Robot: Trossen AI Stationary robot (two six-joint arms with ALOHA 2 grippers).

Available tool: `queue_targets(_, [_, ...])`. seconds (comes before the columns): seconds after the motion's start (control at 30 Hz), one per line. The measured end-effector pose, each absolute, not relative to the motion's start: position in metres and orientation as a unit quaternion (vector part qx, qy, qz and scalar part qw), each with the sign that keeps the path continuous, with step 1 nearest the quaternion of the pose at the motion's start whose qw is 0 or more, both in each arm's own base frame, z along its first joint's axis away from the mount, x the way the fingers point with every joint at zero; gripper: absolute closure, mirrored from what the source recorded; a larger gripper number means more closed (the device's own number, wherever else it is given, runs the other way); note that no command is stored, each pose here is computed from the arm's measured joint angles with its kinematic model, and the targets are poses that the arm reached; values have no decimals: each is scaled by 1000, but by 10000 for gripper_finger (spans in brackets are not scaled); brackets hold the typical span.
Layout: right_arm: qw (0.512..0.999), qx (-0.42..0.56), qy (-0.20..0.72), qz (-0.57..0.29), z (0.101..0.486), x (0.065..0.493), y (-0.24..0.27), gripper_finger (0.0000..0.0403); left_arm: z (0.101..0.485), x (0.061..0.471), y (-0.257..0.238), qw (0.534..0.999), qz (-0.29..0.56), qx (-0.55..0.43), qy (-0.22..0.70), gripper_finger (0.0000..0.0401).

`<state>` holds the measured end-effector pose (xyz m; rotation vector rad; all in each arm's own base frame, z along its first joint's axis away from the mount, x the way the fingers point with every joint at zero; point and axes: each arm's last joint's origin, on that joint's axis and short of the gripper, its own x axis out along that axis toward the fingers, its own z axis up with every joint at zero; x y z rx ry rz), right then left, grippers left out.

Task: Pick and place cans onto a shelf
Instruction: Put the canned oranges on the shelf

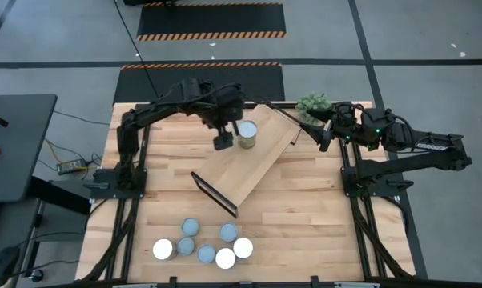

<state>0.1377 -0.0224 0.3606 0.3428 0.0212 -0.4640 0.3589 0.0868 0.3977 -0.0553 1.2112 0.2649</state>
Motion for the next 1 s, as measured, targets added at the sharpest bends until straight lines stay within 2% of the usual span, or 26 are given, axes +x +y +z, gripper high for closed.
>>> queue_targets(0.5, [960, 173, 2, -222, 362, 138, -22, 55, 353, 400, 98, 796, 165, -30, 581, 105])
queue_targets(1.0, [961, 171, 9, -217, 361, 141, -22, 55, 344, 421, 122, 826, 209, 1, 524, 109])
